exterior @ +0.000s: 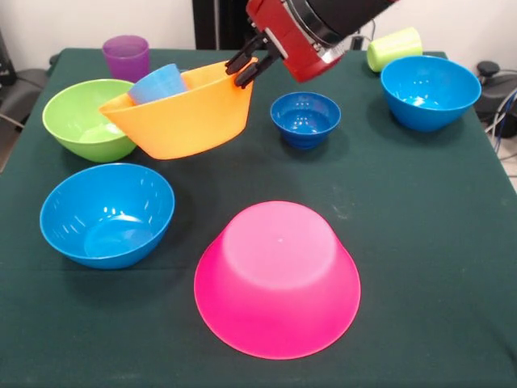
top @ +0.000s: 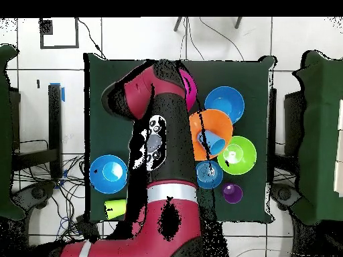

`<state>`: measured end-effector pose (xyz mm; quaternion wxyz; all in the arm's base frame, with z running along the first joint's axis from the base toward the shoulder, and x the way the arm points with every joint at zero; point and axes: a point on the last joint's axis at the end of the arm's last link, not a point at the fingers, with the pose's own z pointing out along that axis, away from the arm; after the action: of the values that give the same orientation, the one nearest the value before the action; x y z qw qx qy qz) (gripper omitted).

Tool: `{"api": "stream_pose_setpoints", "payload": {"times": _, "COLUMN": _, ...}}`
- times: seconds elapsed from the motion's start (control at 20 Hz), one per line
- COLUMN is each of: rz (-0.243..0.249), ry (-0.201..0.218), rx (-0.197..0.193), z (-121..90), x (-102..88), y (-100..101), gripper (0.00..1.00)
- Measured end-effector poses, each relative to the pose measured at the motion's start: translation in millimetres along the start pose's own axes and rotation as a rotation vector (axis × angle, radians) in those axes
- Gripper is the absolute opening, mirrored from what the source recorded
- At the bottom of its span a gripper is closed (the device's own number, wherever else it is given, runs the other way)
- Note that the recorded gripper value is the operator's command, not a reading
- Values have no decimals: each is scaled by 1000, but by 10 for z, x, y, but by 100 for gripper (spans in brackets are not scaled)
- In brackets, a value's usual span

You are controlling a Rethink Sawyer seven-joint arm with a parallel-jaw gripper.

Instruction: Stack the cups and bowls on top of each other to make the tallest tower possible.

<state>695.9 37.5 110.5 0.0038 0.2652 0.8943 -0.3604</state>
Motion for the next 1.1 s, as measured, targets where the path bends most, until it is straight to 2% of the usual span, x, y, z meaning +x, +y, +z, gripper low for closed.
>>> {"api": "stream_pose_setpoints", "payload": {"times": 0.35, "rz": 22, "ry": -17, "rx": 40, "z": -7, "x": -117, "y": 124, "gripper": 0}}
{"api": "stream_pose_setpoints", "payload": {"times": 0.65, "rz": 47, "ry": -46, "rx": 57, "z": 124, "x": -290, "y": 260, "gripper": 0}}
{"api": "stream_pose_setpoints", "payload": {"times": 0.9, "rz": 64, "ry": -61, "rx": 76, "z": 226, "x": -393, "y": 278, "gripper": 0}}
{"api": "stream_pose_setpoints", "payload": {"times": 1.1, "rz": 78, "ry": -62, "rx": 106, "z": 273, "x": -451, "y": 223, "gripper": 0}}
